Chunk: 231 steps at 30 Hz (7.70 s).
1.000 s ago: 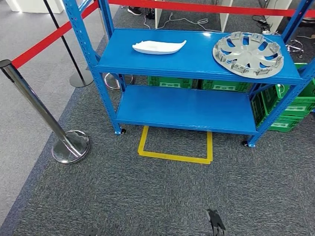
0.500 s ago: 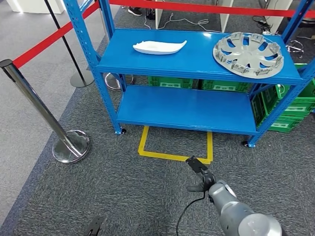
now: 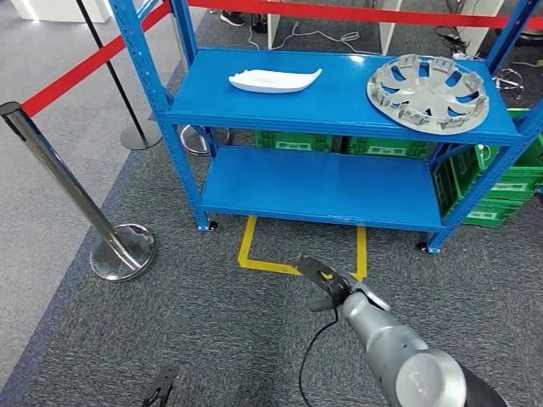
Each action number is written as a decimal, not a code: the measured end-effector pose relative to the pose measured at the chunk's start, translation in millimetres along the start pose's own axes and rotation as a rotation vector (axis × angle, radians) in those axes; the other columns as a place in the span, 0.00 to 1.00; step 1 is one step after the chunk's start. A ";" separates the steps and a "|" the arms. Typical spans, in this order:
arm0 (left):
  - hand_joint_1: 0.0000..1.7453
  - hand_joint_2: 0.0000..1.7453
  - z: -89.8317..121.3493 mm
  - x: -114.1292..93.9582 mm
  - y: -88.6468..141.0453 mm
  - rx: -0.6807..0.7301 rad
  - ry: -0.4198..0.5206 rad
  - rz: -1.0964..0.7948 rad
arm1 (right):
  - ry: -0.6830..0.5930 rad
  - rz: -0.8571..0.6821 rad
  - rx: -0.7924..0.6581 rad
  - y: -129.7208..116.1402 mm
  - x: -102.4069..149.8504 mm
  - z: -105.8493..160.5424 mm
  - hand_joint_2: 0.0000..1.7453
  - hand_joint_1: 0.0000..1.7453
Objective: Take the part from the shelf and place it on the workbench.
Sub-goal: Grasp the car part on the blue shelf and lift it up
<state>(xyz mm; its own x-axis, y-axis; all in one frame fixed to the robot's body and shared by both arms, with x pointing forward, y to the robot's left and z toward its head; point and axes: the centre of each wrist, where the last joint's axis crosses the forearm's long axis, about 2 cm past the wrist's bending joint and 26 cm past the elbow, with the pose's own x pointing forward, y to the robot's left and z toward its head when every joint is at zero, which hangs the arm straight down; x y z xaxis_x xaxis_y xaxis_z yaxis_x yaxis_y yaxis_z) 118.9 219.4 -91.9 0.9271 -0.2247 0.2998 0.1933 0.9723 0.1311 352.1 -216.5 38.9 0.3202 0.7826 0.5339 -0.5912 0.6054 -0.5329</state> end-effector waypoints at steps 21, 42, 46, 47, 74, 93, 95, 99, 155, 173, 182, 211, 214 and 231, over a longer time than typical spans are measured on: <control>0.00 0.00 3.4 17.4 -16.7 -0.134 -0.093 -0.017 | -0.793 0.941 -0.748 -90.8 281.8 71.5 1.00 0.00; 0.00 1.00 0.1 4.9 -2.9 -0.156 -0.085 0.013 | -0.149 0.847 -0.782 -199.8 135.5 38.6 1.00 0.00; 0.00 1.00 -0.9 0.5 2.0 -0.142 -0.077 0.002 | -0.023 0.783 -0.744 -207.8 87.5 33.0 1.00 0.00; 0.00 1.00 -1.1 -0.8 3.0 -0.139 -0.075 -0.001 | 0.003 0.768 -0.733 -207.6 77.3 31.7 1.00 0.00; 0.00 1.00 -2.3 -5.6 10.1 -0.124 -0.062 -0.036 | 0.039 0.689 -0.796 -203.1 14.9 29.1 1.00 0.00; 0.00 1.00 -2.6 -5.8 11.4 -0.121 -0.055 -0.041 | 0.075 0.691 -0.854 -217.4 38.8 34.1 1.00 0.00; 0.00 1.00 -2.7 -6.0 12.1 -0.120 -0.055 -0.041 | 0.109 0.685 -0.833 -217.1 34.3 33.6 1.00 0.00; 0.00 1.00 -3.0 -6.1 13.8 -0.115 -0.054 -0.041 | 0.194 0.670 -0.809 -220.0 22.6 34.2 1.00 0.00; 0.00 0.00 -3.9 -4.4 18.5 -0.101 -0.043 -0.046 | 0.048 0.657 -0.934 -253.2 37.3 49.6 1.00 0.00; 0.00 0.00 -3.8 -5.2 18.1 -0.106 -0.047 -0.045 | 0.046 0.644 -0.930 -252.5 35.8 49.3 1.00 0.00; 0.00 0.00 -4.0 -3.3 18.6 -0.105 -0.051 -0.045 | 0.044 0.644 -0.930 -252.6 36.3 49.3 1.00 0.00; 0.00 0.00 -3.7 -6.4 17.3 -0.110 -0.045 -0.048 | 0.041 0.651 -0.916 -244.6 33.1 45.9 1.00 0.00; 0.00 0.00 -3.7 -4.4 17.2 -0.110 -0.048 -0.048 | 0.038 0.650 -0.920 -245.8 34.4 46.5 1.00 0.00; 0.00 0.00 -3.1 -3.0 13.9 -0.119 -0.048 -0.051 | 0.031 0.657 -0.926 -248.3 37.4 47.7 1.00 0.00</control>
<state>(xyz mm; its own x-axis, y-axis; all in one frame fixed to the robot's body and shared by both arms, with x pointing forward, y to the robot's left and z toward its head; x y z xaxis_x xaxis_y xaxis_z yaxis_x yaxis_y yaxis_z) 119.8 233.8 -94.0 0.8992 -0.2741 0.3411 0.2792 0.9596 0.0352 475.6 -344.4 222.5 0.1753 0.9838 -0.0377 0.1188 -0.0591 -0.9912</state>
